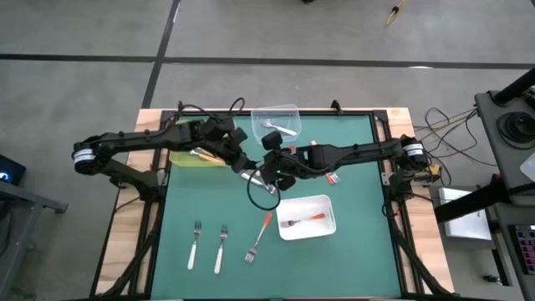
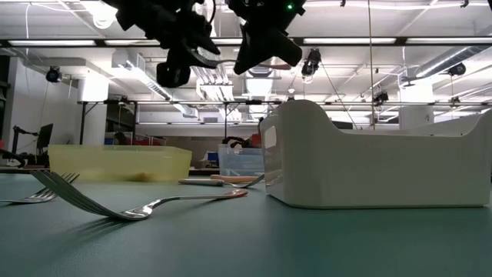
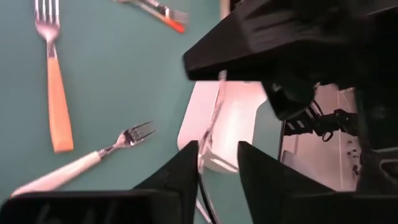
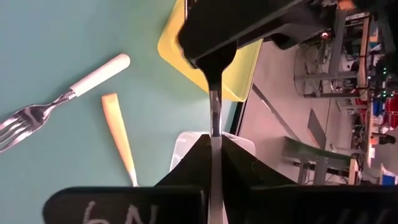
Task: Sort silverware by color (type)
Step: Put the orange fork into the white bin
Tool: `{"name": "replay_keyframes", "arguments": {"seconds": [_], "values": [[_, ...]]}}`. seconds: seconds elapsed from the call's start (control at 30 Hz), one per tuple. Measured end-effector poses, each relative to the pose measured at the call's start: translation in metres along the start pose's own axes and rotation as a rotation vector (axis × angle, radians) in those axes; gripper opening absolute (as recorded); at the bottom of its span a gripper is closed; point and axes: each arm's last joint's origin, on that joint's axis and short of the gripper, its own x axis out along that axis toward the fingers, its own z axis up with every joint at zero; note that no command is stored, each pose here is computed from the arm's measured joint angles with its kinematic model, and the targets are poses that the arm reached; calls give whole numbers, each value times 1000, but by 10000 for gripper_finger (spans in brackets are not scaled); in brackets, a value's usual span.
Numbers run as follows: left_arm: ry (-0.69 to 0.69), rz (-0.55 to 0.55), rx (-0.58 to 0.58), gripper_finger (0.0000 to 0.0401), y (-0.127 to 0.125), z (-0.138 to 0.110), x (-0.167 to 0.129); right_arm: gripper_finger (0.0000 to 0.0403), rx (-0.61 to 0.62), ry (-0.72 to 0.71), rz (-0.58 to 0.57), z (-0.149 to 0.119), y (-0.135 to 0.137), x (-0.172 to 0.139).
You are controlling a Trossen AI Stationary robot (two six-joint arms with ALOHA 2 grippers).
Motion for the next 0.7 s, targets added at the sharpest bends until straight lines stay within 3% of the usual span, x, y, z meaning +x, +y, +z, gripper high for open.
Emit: {"name": "replay_keyframes", "arguments": {"seconds": [0.23, 0.47, 0.7], "values": [[-83, -12, 212, 152, -28, 25, -26, 9, 32, 47, 73, -7, 5, -3], [-196, 144, 448, 170, -52, 45, -54, 9, 180, 9, 238, -14, 5, -17], [-227, 160, 615, 171, -60, 47, -66, 9, 463, -62, 607, -23, 6, -41]]}}
